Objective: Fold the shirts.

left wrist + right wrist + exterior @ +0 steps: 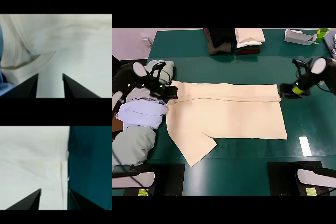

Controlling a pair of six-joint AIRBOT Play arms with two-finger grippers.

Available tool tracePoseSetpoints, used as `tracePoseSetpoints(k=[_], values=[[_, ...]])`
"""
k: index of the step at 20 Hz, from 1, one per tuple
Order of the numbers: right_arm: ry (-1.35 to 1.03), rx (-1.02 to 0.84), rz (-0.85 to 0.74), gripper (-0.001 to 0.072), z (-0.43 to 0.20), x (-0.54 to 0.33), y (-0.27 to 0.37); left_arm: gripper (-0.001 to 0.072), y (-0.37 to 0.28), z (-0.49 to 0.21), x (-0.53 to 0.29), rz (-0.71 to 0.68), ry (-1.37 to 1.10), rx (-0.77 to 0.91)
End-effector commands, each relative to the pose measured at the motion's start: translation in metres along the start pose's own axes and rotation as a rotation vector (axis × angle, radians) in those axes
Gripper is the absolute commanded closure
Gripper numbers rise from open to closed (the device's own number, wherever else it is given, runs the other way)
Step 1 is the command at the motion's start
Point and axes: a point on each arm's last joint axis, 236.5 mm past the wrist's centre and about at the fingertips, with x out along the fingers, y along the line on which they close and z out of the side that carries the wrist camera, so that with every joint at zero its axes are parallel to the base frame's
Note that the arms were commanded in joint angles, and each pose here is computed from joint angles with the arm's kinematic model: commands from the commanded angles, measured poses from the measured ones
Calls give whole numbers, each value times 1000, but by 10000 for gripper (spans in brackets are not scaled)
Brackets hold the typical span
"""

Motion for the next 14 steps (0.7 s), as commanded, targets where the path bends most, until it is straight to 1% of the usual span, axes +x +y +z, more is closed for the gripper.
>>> tracePoseSetpoints(k=[1, 3, 6, 8, 9, 12, 14], values=[[120, 59, -60, 117, -77, 7, -40, 340, -1, -59, -13, 4, 14, -19], [199, 124, -57, 117, -121, 23, -54, 340, 0, -94, -14, 5, 19, -46], [253, 181, 48, 119, -160, 44, -40, 340, 0, -124, -15, 3, 16, -73], [256, 193, 81, 125, -171, 52, -31, 340, 0, -131, -16, 2, 10, -82], [259, 181, 81, 140, -176, 55, -28, 340, 0, -131, -16, 2, 14, -87], [267, 126, 77, 142, -182, 62, -18, 340, 0, -131, -16, 2, 13, -88], [247, 103, 74, 202, -176, 67, -12, 340, 0, -132, -16, 1, 16, -89]])
